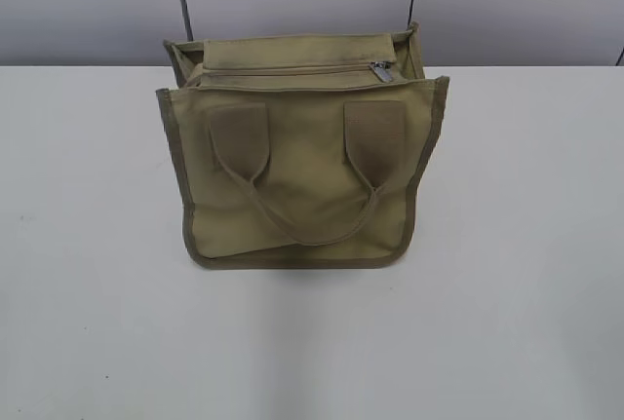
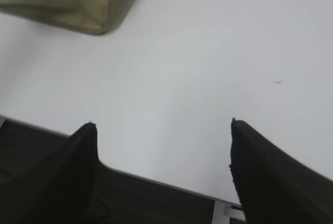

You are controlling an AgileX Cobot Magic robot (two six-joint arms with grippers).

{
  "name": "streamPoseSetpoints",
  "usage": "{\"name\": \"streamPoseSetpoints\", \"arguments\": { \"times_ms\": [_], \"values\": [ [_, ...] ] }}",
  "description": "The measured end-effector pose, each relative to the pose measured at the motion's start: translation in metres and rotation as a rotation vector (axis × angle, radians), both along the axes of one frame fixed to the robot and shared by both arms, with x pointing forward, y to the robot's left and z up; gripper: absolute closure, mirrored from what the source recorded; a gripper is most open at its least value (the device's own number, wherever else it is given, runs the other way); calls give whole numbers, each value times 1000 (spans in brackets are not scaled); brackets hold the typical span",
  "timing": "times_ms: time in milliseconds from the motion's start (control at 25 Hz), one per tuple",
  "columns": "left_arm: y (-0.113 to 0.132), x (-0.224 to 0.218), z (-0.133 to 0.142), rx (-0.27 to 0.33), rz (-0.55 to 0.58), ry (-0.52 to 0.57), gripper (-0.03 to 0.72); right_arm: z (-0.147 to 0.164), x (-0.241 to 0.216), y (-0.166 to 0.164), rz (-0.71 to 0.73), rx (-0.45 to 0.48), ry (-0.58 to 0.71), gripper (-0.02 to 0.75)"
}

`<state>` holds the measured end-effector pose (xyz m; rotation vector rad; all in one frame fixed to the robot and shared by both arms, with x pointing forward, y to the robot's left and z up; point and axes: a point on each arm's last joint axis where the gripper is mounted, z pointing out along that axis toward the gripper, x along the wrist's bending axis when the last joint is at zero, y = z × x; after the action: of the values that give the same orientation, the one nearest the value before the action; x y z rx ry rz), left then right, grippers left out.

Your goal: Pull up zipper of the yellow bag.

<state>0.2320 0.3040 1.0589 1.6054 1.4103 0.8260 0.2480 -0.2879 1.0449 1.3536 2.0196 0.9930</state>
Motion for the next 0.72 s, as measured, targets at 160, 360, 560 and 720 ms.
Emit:
{"name": "streamPoseSetpoints", "arguments": {
  "times_ms": [160, 360, 560, 720],
  "values": [
    [0, -2, 0, -2, 95, -14, 251, 1, -14, -3, -177, 24, -110, 160],
    [-1, -3, 0, -1, 169, -16, 251, 1, -15, -1, -337, 21, -126, 160],
    [-1, -3, 0, -1, 190, -17, 251, 1, -14, -1, -359, 22, -126, 160],
    [-1, -3, 0, -1, 190, -17, 251, 1, -14, -1, -359, 22, -127, 160]
  ]
}}
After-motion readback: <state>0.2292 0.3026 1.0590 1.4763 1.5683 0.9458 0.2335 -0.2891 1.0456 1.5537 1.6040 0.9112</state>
